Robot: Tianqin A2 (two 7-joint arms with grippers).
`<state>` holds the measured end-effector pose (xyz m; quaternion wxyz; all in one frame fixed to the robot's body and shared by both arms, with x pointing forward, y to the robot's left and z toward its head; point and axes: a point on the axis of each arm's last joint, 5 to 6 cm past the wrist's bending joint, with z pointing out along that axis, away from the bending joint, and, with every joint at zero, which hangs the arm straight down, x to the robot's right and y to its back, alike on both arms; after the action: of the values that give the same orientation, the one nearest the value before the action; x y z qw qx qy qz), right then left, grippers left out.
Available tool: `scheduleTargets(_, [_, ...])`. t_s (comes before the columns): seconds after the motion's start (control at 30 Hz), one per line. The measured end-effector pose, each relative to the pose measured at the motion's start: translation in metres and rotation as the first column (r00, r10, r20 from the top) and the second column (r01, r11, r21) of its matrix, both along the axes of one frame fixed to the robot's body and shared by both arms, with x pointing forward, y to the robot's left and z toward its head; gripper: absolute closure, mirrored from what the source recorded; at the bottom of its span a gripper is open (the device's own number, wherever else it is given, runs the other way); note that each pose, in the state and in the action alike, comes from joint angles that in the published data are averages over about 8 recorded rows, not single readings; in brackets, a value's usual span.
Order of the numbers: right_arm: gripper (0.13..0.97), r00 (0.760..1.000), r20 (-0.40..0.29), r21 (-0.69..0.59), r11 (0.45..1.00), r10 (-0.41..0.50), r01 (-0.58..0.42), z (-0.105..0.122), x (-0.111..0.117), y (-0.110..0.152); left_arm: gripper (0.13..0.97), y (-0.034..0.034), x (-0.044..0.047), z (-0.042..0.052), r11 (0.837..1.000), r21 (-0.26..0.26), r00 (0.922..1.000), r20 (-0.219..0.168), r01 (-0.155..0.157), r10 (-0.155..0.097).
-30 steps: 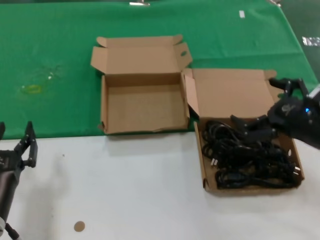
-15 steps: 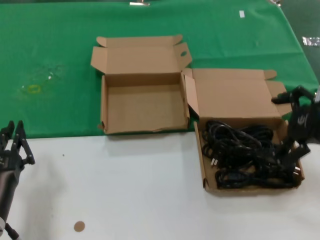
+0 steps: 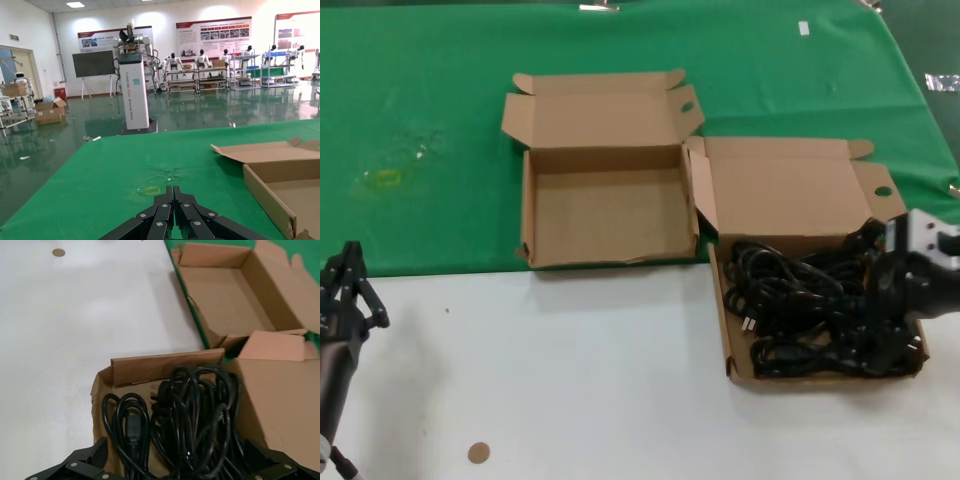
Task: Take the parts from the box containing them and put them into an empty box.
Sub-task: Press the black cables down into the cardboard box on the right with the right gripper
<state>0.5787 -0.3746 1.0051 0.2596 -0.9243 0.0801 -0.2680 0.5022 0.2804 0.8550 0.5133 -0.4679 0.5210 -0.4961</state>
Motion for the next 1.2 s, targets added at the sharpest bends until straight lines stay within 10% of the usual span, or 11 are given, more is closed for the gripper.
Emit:
scheduleTargets(0.63, [0.260,1.000,-0.012,-0.057,0.998,0.018,-0.018,-0.017,0.024,0.012,0.945,0.0000,0.0000,0.0000,1.000,0.000,1.0000,0.000,0.000,0.000])
scheduleTargets(1.2, [0.573,1.000,-0.003,-0.076,0.997,0.010,-0.010,-0.015,0.029,0.009,0.945,0.0000,0.0000,0.0000,1.000,0.000,1.0000,0.000,0.000,0.000])
